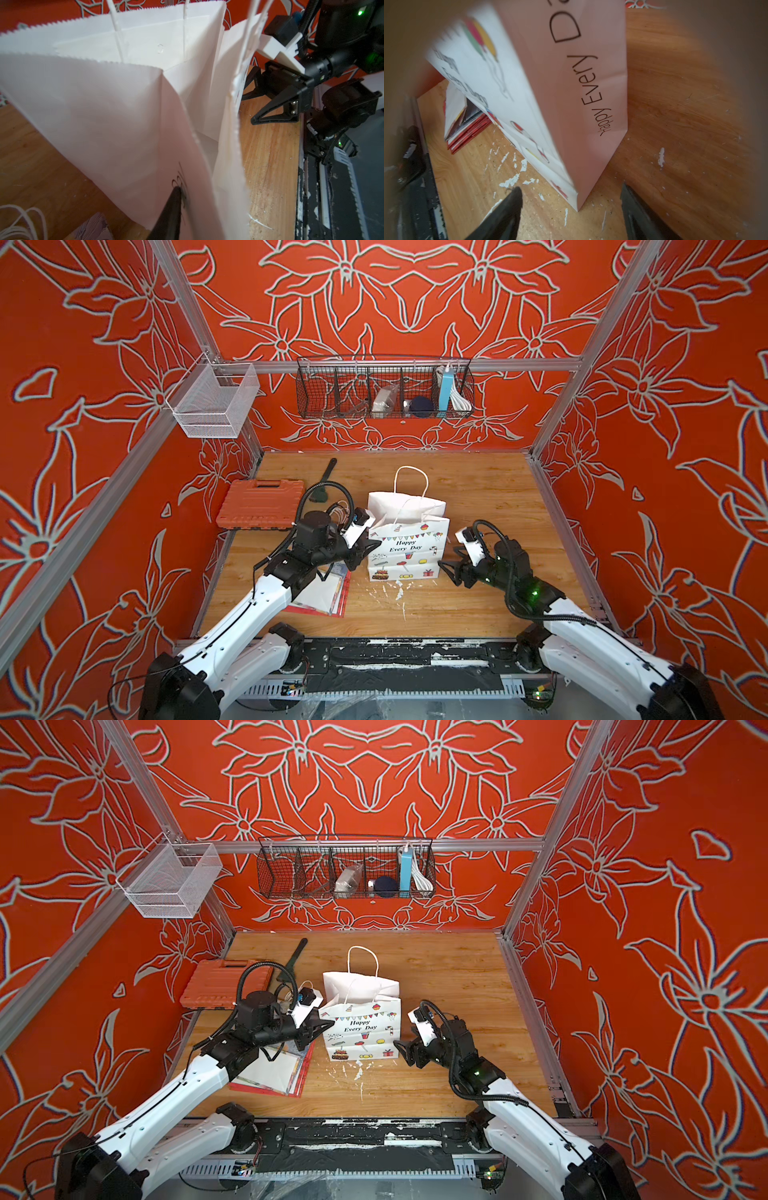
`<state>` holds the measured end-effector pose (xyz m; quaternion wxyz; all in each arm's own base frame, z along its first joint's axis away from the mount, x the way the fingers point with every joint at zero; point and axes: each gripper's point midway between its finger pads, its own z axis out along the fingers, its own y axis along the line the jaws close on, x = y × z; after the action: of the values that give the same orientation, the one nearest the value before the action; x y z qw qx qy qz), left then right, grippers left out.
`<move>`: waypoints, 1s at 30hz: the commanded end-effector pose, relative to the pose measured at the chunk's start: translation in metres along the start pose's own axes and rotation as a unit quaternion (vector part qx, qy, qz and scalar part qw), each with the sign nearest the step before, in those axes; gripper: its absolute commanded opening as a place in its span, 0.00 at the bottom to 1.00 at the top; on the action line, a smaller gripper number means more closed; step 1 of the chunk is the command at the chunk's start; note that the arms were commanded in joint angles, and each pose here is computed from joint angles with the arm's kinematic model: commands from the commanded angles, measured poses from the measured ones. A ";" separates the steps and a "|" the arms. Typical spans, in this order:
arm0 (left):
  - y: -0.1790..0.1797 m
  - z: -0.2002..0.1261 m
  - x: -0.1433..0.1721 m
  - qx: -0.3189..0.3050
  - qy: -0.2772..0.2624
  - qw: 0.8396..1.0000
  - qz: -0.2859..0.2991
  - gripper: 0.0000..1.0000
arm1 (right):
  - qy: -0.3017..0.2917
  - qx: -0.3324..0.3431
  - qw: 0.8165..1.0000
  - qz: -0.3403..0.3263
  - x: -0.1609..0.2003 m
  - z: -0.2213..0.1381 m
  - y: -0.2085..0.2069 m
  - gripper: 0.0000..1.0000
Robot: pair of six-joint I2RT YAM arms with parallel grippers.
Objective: Put away the paper bag
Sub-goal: Adjust the paper bag at the center of the board.
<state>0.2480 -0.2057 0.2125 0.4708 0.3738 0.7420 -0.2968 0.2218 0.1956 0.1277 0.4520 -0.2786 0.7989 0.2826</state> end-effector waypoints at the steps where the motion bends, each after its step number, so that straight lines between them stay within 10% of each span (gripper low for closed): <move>1: -0.001 -0.001 -0.001 0.005 -0.005 1.000 0.008 0.32 | -0.079 0.022 0.993 -0.085 -0.042 -0.001 -0.004 0.77; 18: -0.005 0.004 0.009 0.025 0.000 1.000 0.007 0.17 | -0.141 -0.230 0.942 -0.198 -0.096 -0.005 0.081 0.62; 30: -0.002 0.005 0.013 0.018 0.006 1.000 0.005 0.13 | -0.220 -0.189 0.926 -0.243 -0.149 -0.051 0.092 0.70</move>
<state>0.2449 -0.2090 0.2026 0.4598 0.3829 0.7389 -0.3100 0.1917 0.2577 0.2782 0.5735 -0.4784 0.5327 0.3981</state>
